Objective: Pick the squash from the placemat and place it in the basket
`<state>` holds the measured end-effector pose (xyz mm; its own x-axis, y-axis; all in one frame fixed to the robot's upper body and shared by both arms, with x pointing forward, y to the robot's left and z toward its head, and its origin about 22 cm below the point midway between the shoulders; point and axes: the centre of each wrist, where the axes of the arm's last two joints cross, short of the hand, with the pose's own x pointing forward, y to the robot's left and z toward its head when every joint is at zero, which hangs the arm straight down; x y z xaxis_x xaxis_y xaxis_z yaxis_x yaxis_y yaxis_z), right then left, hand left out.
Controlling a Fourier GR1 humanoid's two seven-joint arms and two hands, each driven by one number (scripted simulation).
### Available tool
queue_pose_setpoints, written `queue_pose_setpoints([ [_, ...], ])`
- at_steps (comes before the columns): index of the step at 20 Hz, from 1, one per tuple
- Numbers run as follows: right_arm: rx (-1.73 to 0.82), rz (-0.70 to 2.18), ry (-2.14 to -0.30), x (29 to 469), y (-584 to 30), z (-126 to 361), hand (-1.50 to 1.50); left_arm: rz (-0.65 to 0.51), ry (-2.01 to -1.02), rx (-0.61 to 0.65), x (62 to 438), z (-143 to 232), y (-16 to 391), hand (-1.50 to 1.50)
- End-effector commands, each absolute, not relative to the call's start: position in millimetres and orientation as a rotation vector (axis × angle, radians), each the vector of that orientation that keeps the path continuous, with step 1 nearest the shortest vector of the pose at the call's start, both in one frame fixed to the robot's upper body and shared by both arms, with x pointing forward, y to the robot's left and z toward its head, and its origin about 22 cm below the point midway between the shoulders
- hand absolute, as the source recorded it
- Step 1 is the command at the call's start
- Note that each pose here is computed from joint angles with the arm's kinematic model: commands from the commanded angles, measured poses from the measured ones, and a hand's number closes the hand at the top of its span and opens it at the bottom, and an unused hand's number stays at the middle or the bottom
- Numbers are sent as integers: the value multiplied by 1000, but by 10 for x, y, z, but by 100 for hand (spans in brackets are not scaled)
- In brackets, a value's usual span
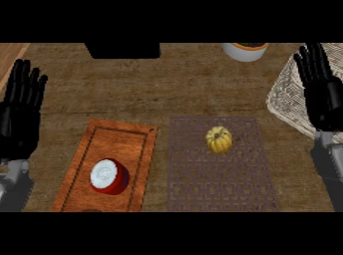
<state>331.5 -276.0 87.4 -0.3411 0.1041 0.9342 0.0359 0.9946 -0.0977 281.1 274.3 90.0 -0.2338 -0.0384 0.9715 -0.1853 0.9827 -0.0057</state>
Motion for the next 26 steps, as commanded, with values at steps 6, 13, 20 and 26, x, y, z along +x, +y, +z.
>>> queue_pose_setpoints([
  [6,-265,313,-1650,3633,-2136,831,150,-16,-1159,138,2254,-233,2786,0],
  [13,-394,702,-1447,3393,-752,119,-150,-104,-1036,119,2076,-480,2640,0],
  [20,-1008,1015,-1113,3896,-737,530,-150,-113,-1041,132,2181,-398,2790,0],
  [26,-1212,1216,-845,4063,16,1551,-150,-78,-1024,131,2136,-419,2840,0],
])
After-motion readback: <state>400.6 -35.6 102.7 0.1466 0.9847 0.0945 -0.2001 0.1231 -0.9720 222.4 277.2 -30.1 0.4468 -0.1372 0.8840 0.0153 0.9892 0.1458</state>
